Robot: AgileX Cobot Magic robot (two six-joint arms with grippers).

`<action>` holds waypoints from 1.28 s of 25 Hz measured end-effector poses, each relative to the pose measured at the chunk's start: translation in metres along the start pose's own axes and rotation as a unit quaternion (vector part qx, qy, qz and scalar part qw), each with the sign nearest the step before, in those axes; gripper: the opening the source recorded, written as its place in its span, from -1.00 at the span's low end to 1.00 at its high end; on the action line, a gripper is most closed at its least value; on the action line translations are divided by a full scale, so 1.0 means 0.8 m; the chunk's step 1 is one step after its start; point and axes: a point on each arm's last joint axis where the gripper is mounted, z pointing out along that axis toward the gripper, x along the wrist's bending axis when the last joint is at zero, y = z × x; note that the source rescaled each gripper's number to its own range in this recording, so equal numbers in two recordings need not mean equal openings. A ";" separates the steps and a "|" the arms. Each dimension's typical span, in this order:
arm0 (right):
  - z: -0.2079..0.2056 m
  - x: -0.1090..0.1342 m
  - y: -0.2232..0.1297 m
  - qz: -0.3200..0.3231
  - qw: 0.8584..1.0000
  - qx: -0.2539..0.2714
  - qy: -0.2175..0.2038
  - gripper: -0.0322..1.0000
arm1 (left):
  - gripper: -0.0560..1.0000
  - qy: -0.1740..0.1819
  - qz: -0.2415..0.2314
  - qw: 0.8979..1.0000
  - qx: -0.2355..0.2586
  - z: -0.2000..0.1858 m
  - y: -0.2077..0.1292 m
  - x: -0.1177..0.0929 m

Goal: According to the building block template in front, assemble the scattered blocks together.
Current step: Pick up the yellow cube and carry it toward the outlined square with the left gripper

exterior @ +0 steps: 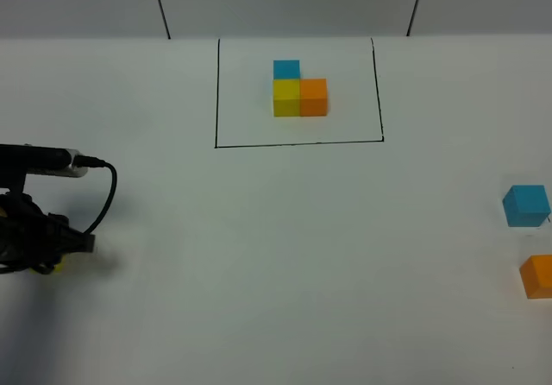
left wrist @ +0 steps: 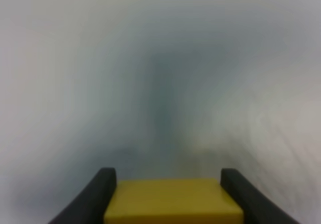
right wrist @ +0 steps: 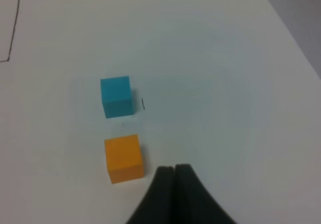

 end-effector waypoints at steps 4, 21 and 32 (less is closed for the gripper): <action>0.000 0.000 0.000 0.000 1.000 0.000 0.000 -0.94 | 0.00 -0.005 0.123 0.992 -0.005 -0.017 0.001 -0.008; 0.000 0.000 0.000 0.000 1.000 0.000 0.000 -0.94 | 0.00 -0.052 0.489 0.871 0.002 -0.031 -0.006 -0.042; 0.000 0.000 0.000 0.000 1.000 0.000 0.000 -0.94 | 0.00 -0.098 0.478 0.872 -0.024 -0.033 -0.007 -0.054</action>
